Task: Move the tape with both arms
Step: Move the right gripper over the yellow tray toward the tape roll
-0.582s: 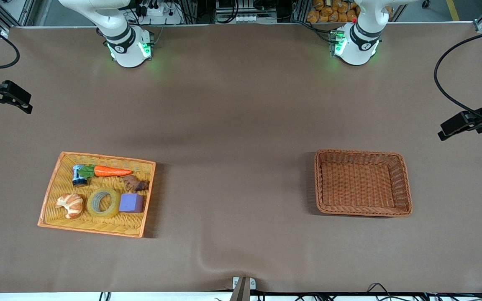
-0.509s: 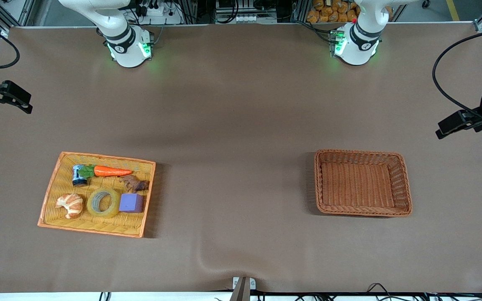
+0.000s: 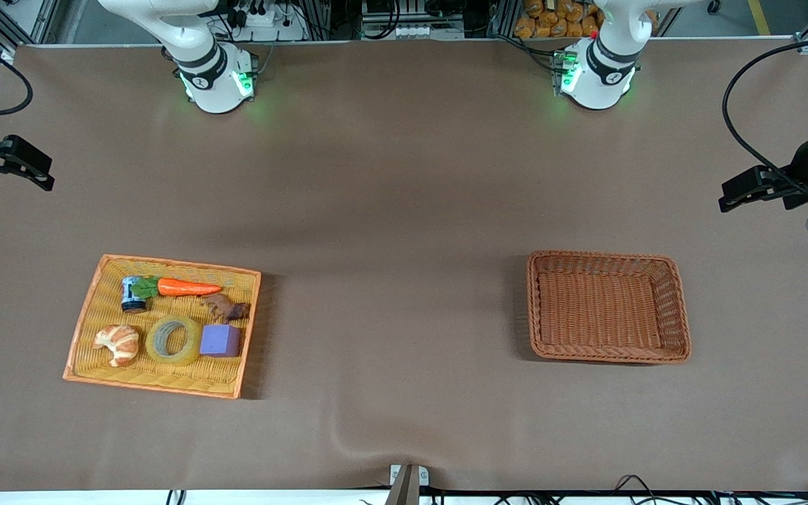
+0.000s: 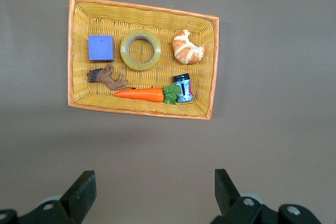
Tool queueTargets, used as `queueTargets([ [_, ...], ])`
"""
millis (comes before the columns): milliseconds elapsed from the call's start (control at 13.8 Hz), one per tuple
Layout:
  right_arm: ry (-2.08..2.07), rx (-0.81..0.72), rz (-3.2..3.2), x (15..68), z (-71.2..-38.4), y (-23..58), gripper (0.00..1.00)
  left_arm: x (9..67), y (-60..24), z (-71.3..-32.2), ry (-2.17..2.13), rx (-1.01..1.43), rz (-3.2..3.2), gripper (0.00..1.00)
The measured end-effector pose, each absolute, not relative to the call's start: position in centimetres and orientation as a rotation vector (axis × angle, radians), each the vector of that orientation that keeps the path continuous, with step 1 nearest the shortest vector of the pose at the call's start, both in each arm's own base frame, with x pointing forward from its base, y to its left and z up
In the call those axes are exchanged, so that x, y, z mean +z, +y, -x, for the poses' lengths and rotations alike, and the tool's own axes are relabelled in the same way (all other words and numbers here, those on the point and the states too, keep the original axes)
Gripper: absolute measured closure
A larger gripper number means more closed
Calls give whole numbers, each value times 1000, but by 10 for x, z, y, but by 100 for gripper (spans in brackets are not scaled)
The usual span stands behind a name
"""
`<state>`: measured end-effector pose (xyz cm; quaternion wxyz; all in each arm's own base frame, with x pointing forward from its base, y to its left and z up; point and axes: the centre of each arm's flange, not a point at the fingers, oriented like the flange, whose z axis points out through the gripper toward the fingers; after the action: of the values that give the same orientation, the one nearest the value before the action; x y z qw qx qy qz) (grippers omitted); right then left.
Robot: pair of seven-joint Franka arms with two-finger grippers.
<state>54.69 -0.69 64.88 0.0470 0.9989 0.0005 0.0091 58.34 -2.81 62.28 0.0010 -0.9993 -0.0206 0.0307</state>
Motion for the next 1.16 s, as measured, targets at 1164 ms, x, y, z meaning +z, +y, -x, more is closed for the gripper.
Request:
queueTargets([
  [1164,81,-48,-3045,644,-541,22,0,652,-41,-540,-43,-21,3125,0],
])
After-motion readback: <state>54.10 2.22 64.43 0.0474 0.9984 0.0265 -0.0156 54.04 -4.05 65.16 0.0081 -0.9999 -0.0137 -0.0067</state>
